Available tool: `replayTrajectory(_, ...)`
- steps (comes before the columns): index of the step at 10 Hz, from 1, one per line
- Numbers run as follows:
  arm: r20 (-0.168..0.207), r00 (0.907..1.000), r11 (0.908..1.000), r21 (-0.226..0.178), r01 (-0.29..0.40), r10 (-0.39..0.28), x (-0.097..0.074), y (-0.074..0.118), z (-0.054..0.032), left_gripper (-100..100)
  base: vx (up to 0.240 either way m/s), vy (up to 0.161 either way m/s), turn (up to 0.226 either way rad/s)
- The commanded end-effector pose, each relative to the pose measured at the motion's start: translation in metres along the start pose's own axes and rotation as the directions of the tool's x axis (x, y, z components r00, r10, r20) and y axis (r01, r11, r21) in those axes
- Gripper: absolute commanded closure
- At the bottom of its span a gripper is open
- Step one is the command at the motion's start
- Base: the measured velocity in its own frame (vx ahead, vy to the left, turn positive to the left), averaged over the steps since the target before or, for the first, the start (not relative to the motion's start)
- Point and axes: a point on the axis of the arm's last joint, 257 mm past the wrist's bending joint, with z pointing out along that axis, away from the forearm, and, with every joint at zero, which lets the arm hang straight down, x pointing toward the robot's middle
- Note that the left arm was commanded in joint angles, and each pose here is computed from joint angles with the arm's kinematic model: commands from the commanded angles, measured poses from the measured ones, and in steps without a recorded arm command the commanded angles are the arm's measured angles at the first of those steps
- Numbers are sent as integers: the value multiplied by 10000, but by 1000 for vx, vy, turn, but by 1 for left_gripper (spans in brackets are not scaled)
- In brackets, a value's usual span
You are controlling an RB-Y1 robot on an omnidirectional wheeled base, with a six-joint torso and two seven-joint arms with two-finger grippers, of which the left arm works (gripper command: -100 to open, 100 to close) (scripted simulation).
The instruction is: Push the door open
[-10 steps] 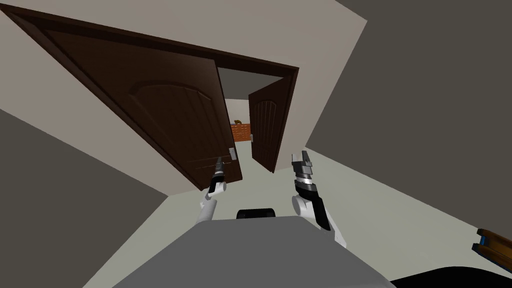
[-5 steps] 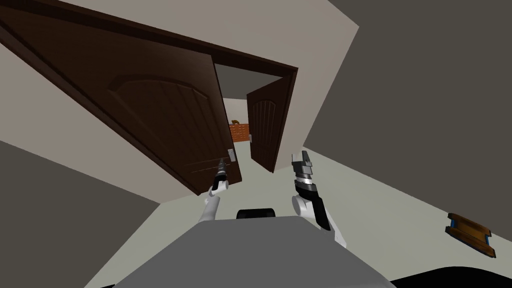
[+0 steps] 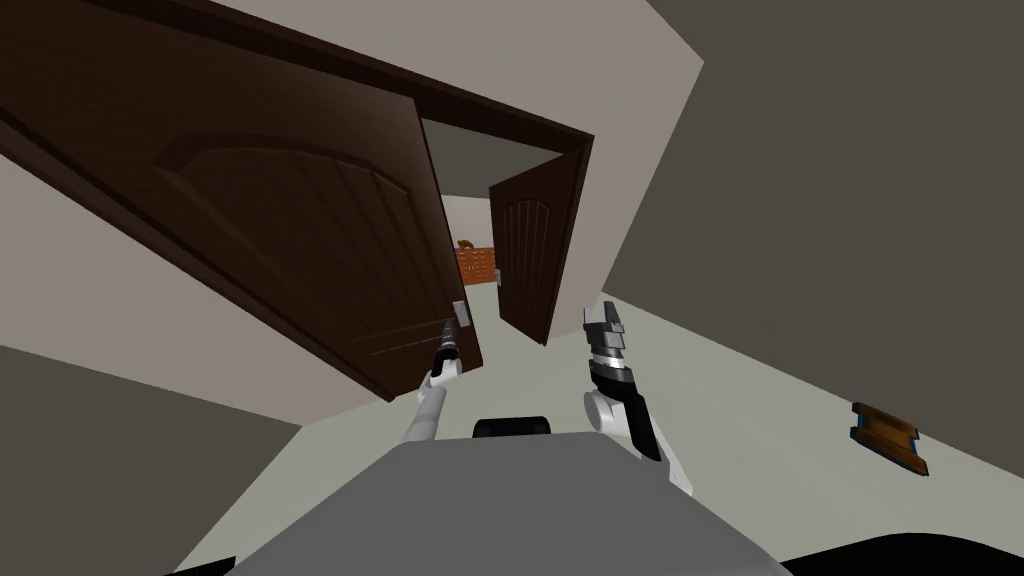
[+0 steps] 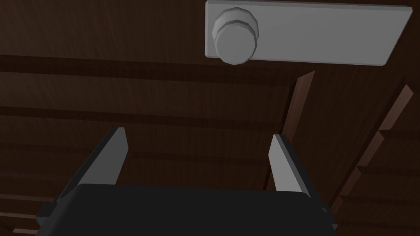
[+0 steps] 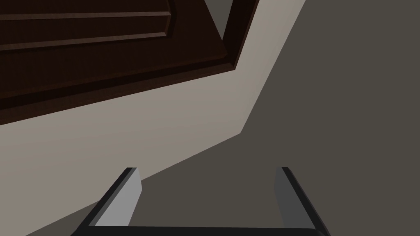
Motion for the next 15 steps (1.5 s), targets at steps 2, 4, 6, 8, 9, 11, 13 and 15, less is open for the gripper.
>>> replayTrajectory(2, -21, 9999, 9993, -337, 129, -130, 80, 128, 12, -100, 36, 59, -58)
replayTrajectory(4, -28, 9999, 9991, -403, 163, -164, 95, 159, 16, -100, 25, 44, -50)
replayTrajectory(6, 93, 9998, 9995, -275, -180, 182, -113, 115, 75, -100, 113, 46, -21)
replayTrajectory(8, 170, 9993, 9992, -218, -323, 326, -217, 98, 95, -100, 186, 49, -21)
replayTrajectory(9, 196, 9992, 9992, -216, -334, 338, -238, 102, 94, -100, 185, 56, -20)
replayTrajectory(11, 217, 9995, 9994, -262, -235, 241, -216, 136, 69, -100, 202, 72, -25)
replayTrajectory(13, 199, 9998, 9993, -380, 30, -22, -103, 202, 14, -100, 178, 30, -21)
replayTrajectory(15, 205, 9998, 9994, -342, -62, 69, -141, 191, 28, 100, 34, 9, 0)
